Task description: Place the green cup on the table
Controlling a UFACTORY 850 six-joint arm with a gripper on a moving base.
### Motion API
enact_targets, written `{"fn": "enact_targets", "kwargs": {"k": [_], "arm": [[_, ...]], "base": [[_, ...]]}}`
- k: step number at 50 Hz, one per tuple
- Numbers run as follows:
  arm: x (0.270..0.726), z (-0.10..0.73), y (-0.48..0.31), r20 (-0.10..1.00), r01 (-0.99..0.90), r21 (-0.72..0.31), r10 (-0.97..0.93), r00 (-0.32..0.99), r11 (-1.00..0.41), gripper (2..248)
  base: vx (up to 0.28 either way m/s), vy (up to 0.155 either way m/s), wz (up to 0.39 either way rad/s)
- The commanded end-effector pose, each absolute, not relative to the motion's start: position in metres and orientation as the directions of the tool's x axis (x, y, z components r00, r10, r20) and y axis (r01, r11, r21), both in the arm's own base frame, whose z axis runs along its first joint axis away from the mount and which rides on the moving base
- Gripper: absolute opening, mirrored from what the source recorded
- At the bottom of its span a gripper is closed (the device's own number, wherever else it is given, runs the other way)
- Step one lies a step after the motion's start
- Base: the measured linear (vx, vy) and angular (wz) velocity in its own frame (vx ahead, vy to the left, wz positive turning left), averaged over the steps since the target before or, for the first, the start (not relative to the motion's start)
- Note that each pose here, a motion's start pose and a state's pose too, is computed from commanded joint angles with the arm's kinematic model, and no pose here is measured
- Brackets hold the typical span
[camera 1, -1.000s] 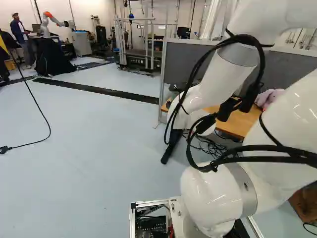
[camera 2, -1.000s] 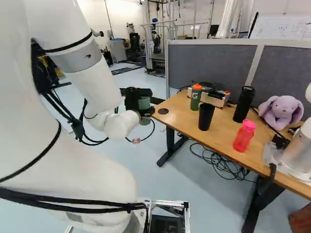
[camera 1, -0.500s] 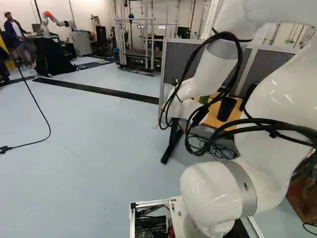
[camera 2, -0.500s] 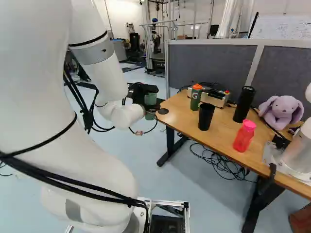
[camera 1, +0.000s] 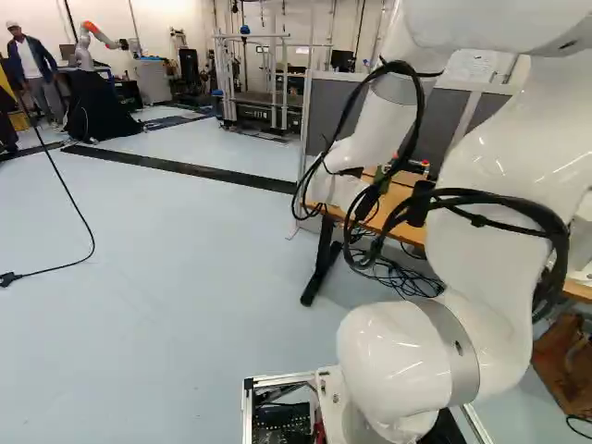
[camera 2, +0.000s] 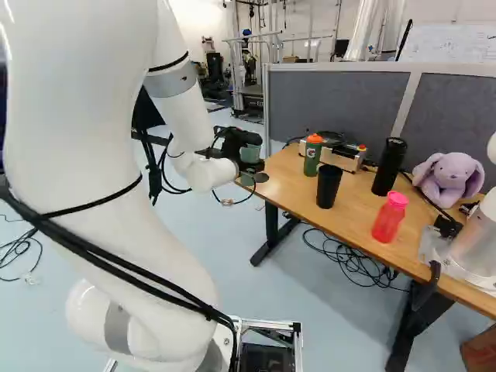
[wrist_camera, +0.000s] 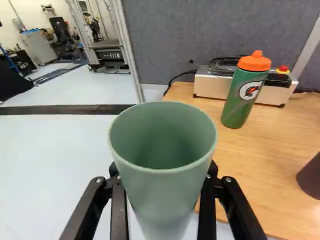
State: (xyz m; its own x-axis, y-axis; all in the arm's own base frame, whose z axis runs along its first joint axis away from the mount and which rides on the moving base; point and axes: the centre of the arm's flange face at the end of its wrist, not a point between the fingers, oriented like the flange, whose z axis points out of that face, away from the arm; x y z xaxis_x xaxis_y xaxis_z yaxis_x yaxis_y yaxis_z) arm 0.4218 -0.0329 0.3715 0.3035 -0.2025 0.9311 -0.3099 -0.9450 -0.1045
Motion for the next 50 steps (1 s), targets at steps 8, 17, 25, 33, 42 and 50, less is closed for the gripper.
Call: {"fn": "enact_targets", "kwargs": {"k": [8,17,25,33,42,50], "arm": [[0.438,0.371,-0.038,0.933,-0.351,-0.12,-0.226,0.28,-0.929,122],[0.456,0.374,-0.043,0.944,-0.394,-0.138,-0.241,0.224,-0.909,122],[0.472,0.371,-0.047,0.953,-0.428,-0.15,-0.245,0.177,-0.891,122],[0.489,0.365,-0.051,0.96,-0.461,-0.159,-0.245,0.134,-0.873,122],[0.505,0.358,-0.055,0.967,-0.497,-0.167,-0.24,0.086,-0.851,122],[0.512,0.351,-0.059,0.971,-0.529,-0.172,-0.233,0.051,-0.831,122]], "base": [[0.0,0.0,0.0],[0.0,0.0,0.0],[0.0,0.0,0.0],[0.0,0.0,0.0],[0.0,0.0,0.0],[0.0,0.0,0.0]]}}
